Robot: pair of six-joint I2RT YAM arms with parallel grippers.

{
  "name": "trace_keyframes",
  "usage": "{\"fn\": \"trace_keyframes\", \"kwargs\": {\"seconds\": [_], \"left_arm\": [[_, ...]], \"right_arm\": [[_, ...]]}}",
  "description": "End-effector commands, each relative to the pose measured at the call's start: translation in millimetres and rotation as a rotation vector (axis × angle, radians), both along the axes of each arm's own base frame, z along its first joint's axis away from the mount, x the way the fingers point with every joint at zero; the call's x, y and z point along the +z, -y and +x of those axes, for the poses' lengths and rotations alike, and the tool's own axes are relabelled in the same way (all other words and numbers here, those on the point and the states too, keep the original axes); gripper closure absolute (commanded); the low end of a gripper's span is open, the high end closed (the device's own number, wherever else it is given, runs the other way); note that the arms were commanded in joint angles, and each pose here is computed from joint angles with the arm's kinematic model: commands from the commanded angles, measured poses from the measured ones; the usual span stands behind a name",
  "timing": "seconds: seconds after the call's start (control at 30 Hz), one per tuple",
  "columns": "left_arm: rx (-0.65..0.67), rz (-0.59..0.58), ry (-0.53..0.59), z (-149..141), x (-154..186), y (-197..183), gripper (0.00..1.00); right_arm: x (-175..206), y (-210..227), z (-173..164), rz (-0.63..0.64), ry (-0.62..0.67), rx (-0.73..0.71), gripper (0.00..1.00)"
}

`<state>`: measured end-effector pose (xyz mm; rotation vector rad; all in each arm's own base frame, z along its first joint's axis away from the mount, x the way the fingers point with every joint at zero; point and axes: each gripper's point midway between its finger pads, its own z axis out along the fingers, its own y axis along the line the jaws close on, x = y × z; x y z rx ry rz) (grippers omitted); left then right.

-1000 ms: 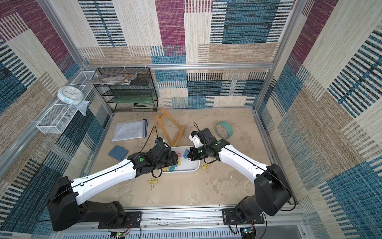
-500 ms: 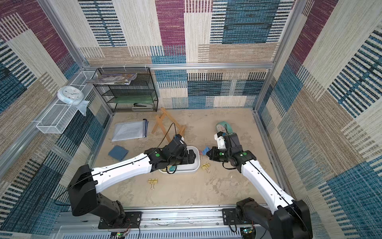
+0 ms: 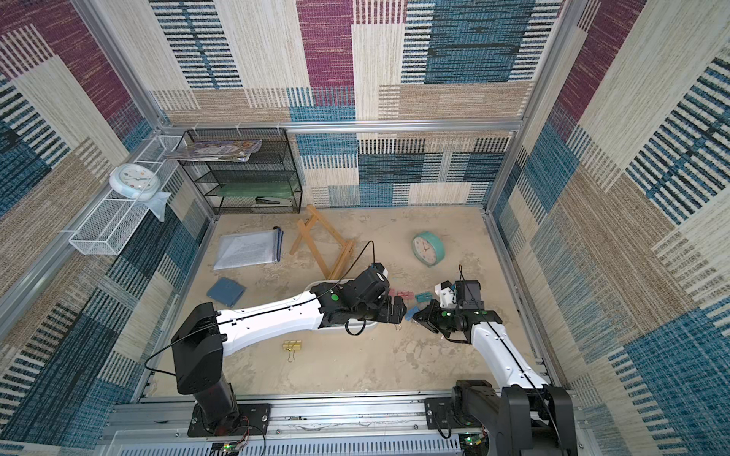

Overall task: Take out the binder clips from the storage box
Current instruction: Place the binder clip at the center of the board.

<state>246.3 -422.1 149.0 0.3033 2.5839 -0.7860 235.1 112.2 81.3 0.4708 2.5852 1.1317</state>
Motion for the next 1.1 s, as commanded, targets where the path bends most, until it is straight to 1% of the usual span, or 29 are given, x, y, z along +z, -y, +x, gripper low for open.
{"fn": "trace_keyframes", "kwargs": {"seconds": [0.0,0.1,0.3,0.4,0.57,0.67,0.73,0.8,0.9,1.07], "left_arm": [[-0.017,0.032,-0.002,-2.2,-3.2,-2.5,0.01],[-0.013,0.047,0.0,-1.2,-3.5,-4.9,0.01],[-0.01,0.056,0.006,-0.9,-2.8,-6.9,0.01],[0.0,0.066,0.01,0.5,-3.3,-10.7,0.01],[0.003,0.075,0.012,0.6,-4.8,-12.8,0.01],[0.004,0.075,0.013,0.6,-4.2,-13.3,0.01],[0.007,0.078,0.015,1.0,-4.3,-14.1,0.01],[0.007,0.08,0.016,1.0,-4.2,-14.4,0.01],[0.011,0.087,0.021,2.1,-3.8,-16.6,0.01],[0.035,0.109,0.043,6.2,-1.6,-25.0,0.01]], "right_arm": [[2.4,-1.0,7.4,0.047,0.029,-0.007,1.0],[-4.4,6.0,11.9,0.031,0.022,-0.037,1.0],[-13.9,11.9,17.5,0.048,-0.006,-0.062,1.0],[-15.1,6.5,16.5,0.092,-0.022,-0.042,1.0],[-20.9,2.5,13.6,0.129,-0.05,-0.038,1.0],[-27.4,5.5,12.2,0.102,-0.065,-0.046,1.0],[-30.8,7.2,12.3,0.091,-0.07,-0.052,0.98],[-32.8,7.3,11.5,0.086,-0.076,-0.048,0.91],[-35.3,12.1,11.8,0.044,-0.078,-0.052,0.85],[-24.7,22.3,17.7,-0.035,-0.032,-0.069,0.76]]}}
